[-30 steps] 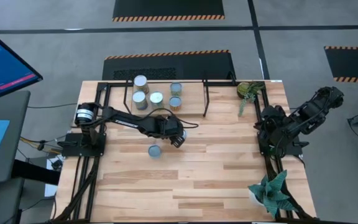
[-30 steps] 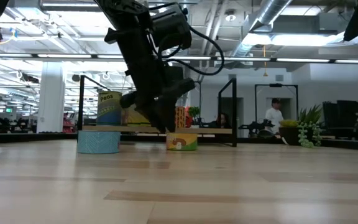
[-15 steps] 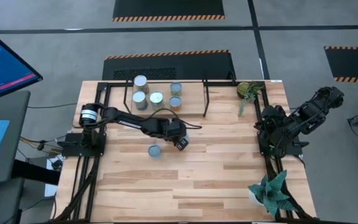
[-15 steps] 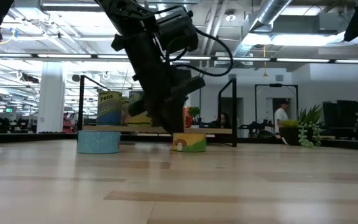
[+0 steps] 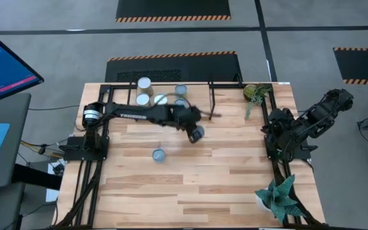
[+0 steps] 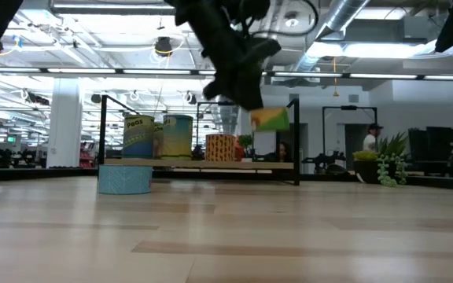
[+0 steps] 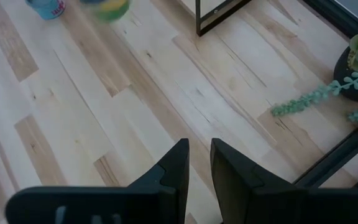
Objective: Pick and place cans onto a shelf
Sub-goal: Put the canned mushrooms on the shelf
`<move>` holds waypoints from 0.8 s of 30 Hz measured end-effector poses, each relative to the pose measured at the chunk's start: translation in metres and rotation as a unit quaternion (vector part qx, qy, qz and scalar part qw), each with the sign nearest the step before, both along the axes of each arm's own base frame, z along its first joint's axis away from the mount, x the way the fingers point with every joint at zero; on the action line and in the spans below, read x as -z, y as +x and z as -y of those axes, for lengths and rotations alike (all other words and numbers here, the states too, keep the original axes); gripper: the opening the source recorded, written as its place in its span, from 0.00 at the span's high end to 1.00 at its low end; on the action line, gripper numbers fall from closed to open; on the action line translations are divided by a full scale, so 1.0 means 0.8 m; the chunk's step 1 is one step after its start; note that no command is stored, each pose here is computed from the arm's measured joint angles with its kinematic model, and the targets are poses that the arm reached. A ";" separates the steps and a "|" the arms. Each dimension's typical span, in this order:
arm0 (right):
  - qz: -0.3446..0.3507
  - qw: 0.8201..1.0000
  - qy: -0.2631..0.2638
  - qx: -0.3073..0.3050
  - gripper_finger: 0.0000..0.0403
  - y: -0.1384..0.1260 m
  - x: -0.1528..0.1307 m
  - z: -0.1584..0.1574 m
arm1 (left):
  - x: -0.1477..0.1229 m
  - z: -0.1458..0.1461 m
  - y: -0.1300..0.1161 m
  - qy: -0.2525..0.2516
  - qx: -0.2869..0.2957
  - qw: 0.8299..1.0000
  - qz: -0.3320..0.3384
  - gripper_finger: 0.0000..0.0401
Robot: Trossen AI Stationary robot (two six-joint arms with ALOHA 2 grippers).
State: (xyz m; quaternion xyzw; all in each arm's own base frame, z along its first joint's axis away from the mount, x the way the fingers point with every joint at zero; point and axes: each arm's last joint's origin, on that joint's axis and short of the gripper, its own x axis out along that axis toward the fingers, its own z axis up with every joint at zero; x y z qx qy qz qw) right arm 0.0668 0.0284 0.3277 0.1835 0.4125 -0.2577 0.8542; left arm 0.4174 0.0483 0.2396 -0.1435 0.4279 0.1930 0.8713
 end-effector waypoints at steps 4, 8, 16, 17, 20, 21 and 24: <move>0.000 1.000 0.000 0.000 0.77 0.000 0.000 0.000 | -0.040 -0.041 0.001 0.065 0.015 0.998 -0.001 1.00; 0.000 1.000 0.000 0.000 0.77 0.000 0.000 0.000 | -0.062 -0.089 -0.007 0.112 0.029 0.993 -0.005 1.00; 0.000 1.000 0.000 0.000 0.77 0.000 0.000 0.000 | -0.066 -0.165 -0.032 0.157 0.034 0.987 -0.019 1.00; 0.001 1.000 -0.001 0.000 0.77 0.000 0.000 0.000 | -0.068 -0.170 -0.033 0.167 0.041 0.985 -0.015 1.00; 0.001 1.000 -0.001 0.000 0.77 0.000 0.000 0.000 | -0.069 -0.183 -0.035 0.183 0.073 0.980 -0.009 1.00; 0.001 1.000 -0.001 0.000 0.77 0.000 0.000 0.000 | -0.065 -0.187 -0.033 0.188 0.083 0.979 -0.009 1.00; 0.002 1.000 0.000 0.001 0.77 0.000 0.000 0.000 | -0.043 -0.198 -0.029 0.182 0.104 0.977 -0.030 1.00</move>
